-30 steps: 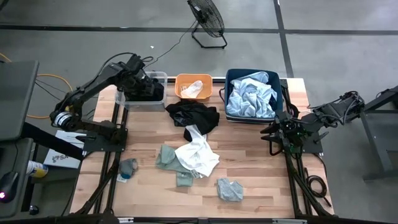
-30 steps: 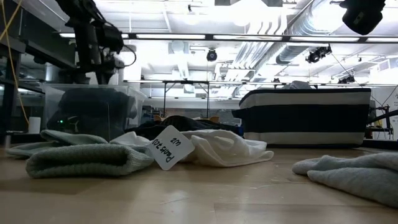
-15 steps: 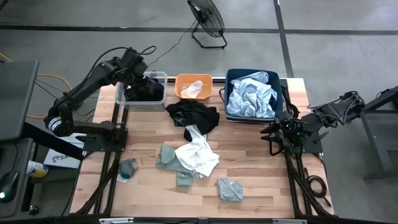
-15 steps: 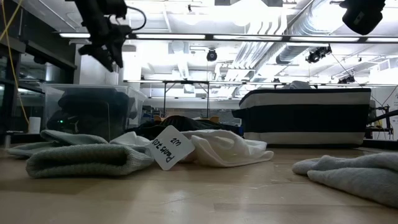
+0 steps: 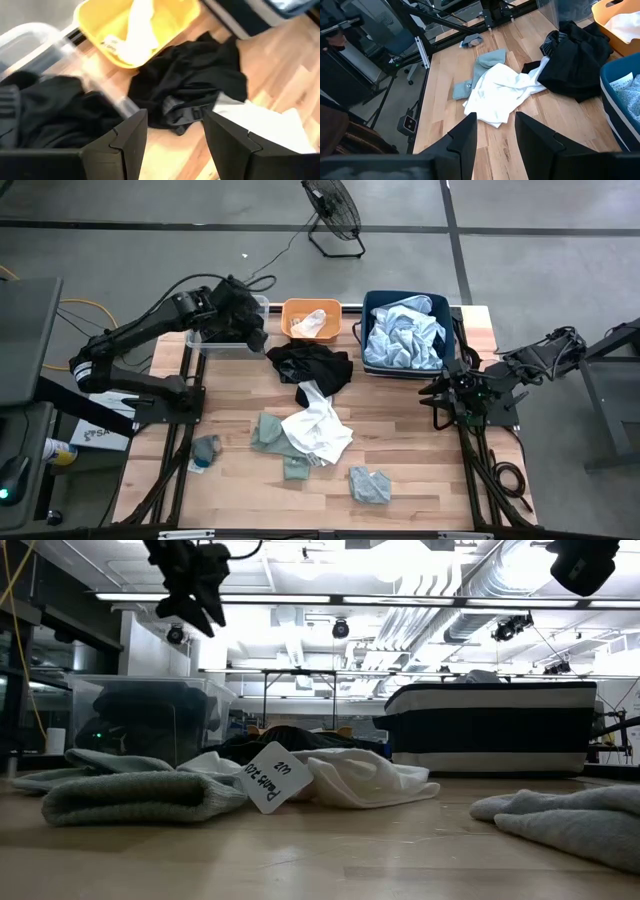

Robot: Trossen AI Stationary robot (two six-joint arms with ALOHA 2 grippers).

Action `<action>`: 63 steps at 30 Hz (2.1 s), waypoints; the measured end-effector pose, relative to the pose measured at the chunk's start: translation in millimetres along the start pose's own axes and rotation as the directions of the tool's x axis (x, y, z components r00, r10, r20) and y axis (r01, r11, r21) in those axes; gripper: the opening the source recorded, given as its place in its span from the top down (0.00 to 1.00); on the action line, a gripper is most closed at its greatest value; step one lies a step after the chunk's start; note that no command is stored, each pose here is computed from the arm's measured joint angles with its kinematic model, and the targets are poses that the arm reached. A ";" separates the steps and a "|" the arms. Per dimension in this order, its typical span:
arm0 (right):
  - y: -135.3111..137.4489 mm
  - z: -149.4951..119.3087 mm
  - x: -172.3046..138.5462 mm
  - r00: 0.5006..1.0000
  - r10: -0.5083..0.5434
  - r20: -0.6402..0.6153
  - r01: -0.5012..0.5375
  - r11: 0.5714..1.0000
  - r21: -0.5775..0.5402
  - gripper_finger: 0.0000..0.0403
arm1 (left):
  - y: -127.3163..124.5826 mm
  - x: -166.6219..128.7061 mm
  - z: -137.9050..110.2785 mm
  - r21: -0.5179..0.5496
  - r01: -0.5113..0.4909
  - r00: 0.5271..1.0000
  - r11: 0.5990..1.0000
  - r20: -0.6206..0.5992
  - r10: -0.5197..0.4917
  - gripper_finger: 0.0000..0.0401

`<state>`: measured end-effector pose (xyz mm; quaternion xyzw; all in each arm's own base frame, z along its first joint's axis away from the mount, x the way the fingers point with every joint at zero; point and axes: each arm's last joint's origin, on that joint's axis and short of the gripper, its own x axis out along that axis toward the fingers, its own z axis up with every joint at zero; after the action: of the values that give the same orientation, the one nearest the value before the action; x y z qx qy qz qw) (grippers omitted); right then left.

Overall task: Pick & Place Cloths
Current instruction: Put the black underwear into the transparent bin

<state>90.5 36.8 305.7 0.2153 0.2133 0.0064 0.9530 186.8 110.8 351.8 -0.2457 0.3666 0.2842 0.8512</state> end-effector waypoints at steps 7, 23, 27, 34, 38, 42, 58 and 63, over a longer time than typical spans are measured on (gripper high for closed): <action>0.0 0.0 0.0 1.000 0.000 0.000 0.000 1.000 0.000 0.69 | -30.8 -0.1 -8.1 0.054 0.051 0.999 0.997 0.015 -0.052 0.54; 0.0 0.0 0.0 1.000 0.000 0.000 0.000 1.000 0.000 0.69 | -92.4 43.6 -33.1 0.060 -0.013 0.996 0.998 -0.090 0.018 0.54; 0.0 0.0 0.0 1.000 0.000 0.000 0.000 1.000 0.000 0.69 | -108.1 70.3 -34.9 0.083 -0.007 0.995 0.997 -0.103 0.016 0.54; 0.0 0.1 0.0 1.000 0.001 0.001 -0.001 1.000 0.000 0.69 | -124.8 113.6 -35.7 0.062 0.039 0.999 0.997 -0.005 -0.039 0.54; 0.0 0.1 0.0 1.000 0.001 0.001 -0.001 1.000 0.000 0.69 | -123.0 138.6 -40.5 0.060 0.009 0.999 0.998 -0.035 -0.006 0.54; 0.0 0.1 0.0 1.000 0.000 0.001 0.000 1.000 0.000 0.69 | -117.1 162.0 -44.5 0.053 -0.055 0.995 0.997 -0.078 0.059 0.54; 0.0 0.0 0.0 1.000 0.000 0.000 0.000 1.000 0.000 0.69 | -114.9 195.0 -44.8 -0.003 -0.149 0.989 0.989 -0.008 0.149 0.16; 0.0 0.0 0.0 1.000 0.000 0.000 0.000 1.000 0.000 0.69 | -102.6 202.1 -38.3 -0.035 -0.219 0.975 0.975 0.021 0.220 0.06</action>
<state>90.5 36.8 305.7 0.2154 0.2130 0.0065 0.9530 351.5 74.6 195.6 -0.2141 0.3762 0.3855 0.8149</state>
